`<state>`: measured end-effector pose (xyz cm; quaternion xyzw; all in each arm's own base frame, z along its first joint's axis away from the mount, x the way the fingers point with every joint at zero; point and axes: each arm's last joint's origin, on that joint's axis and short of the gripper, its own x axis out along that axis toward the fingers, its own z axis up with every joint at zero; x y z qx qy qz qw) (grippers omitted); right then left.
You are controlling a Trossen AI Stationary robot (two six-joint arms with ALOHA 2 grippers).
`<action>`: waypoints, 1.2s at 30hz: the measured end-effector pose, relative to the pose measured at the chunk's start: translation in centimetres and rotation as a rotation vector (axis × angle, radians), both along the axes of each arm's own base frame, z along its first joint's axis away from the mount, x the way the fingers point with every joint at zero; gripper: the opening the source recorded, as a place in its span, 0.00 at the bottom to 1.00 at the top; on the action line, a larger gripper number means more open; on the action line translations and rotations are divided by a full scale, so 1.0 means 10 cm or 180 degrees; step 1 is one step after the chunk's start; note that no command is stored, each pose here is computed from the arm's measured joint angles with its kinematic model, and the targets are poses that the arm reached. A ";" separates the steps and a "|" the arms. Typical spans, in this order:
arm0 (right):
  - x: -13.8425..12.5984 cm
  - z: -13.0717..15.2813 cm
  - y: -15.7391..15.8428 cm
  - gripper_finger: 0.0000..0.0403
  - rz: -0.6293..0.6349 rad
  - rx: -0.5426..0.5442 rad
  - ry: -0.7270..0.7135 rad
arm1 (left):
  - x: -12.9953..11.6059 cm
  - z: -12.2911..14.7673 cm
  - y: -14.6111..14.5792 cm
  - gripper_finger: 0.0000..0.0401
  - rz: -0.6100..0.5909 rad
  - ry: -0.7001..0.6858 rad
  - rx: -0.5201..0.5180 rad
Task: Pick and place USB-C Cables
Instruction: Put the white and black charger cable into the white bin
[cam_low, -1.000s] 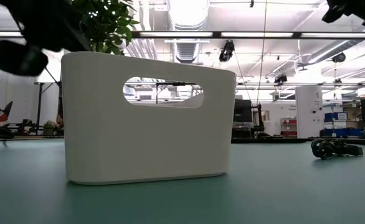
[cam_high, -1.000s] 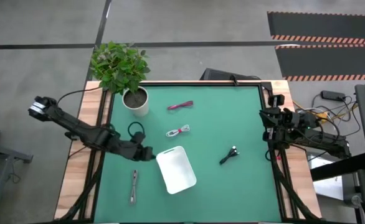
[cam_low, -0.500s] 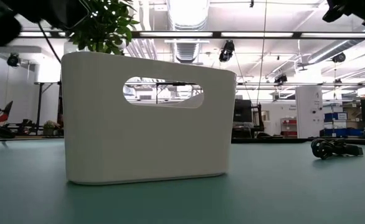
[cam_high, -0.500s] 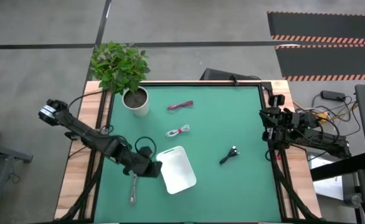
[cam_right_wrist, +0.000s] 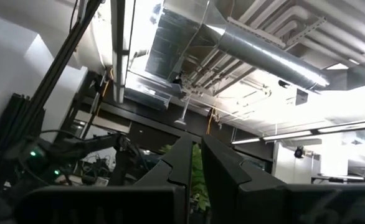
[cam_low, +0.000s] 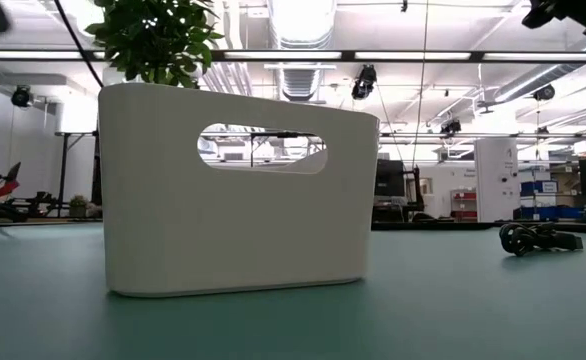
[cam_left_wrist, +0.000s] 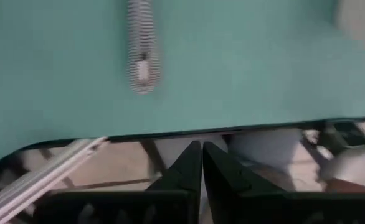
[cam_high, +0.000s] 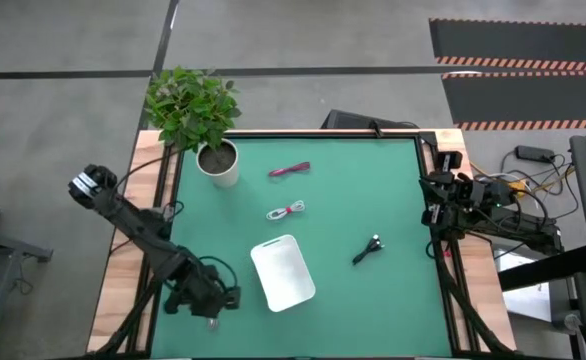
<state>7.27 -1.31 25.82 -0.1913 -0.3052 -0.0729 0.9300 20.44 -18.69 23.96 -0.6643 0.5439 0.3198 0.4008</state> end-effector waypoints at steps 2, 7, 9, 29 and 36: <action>0.00 0.00 0.00 0.07 -0.0003 -0.0004 0.0000 | -0.02 0.01 -0.01 0.00 0.0040 0.0147 0.0080; 0.00 0.00 0.00 0.07 -0.0007 -0.0009 -0.0002 | -0.04 -0.12 0.01 0.00 0.0071 0.0388 0.0340; 0.00 0.00 0.00 0.07 -0.0004 -0.0006 -0.0002 | -0.03 -0.20 0.00 0.00 -0.0050 0.0382 0.0410; 0.00 0.00 0.00 0.07 0.0064 0.0088 -0.0003 | 0.01 -0.44 0.00 0.21 -0.0447 0.0178 0.0934; 0.00 0.00 0.00 0.07 0.0081 0.0109 -0.0004 | 0.03 -0.59 -0.01 0.45 -0.0515 0.0377 0.1108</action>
